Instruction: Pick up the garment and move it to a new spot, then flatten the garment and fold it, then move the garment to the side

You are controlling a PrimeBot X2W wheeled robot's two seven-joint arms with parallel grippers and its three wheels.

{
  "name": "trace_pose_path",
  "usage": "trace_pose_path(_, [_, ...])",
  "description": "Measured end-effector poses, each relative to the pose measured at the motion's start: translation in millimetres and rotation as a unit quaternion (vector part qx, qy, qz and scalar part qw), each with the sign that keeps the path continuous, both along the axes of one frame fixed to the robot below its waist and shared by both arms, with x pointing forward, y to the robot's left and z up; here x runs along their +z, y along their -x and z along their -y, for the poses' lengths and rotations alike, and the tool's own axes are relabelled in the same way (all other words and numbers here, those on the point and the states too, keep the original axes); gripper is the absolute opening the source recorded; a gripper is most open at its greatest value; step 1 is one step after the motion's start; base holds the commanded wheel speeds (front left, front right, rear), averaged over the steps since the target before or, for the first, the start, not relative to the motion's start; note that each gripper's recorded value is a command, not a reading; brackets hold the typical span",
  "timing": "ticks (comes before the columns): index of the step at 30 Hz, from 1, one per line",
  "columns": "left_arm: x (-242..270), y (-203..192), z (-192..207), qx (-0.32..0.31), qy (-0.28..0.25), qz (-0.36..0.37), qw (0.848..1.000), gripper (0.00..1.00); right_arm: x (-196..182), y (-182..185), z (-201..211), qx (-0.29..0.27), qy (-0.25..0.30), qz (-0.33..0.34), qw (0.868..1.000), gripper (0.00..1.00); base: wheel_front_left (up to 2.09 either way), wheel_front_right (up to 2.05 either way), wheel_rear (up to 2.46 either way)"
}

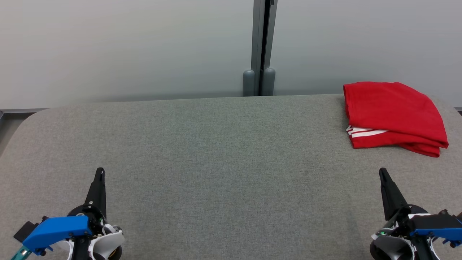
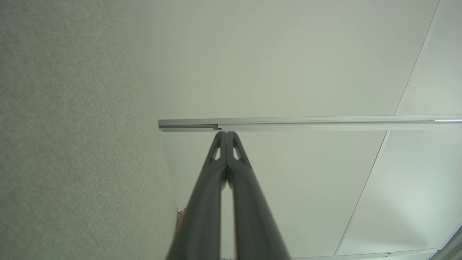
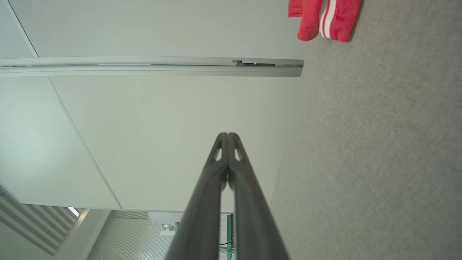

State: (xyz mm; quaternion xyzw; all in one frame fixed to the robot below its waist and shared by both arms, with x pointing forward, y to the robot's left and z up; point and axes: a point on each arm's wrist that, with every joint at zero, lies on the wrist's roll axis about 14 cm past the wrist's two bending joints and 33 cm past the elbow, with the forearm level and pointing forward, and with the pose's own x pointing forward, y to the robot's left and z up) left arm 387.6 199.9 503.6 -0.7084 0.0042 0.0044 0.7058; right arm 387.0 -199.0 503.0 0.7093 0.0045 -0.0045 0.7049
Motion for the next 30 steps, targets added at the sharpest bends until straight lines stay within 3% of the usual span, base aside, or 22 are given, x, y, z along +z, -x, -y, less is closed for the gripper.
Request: trace_pose_path(30, [0.0, 0.0, 0.0, 0.000, 0.000, 0.000, 1.000, 0.00, 0.1, -0.1, 0.0, 0.000, 0.000, 0.000, 1.000, 0.00, 0.00, 0.00, 0.00])
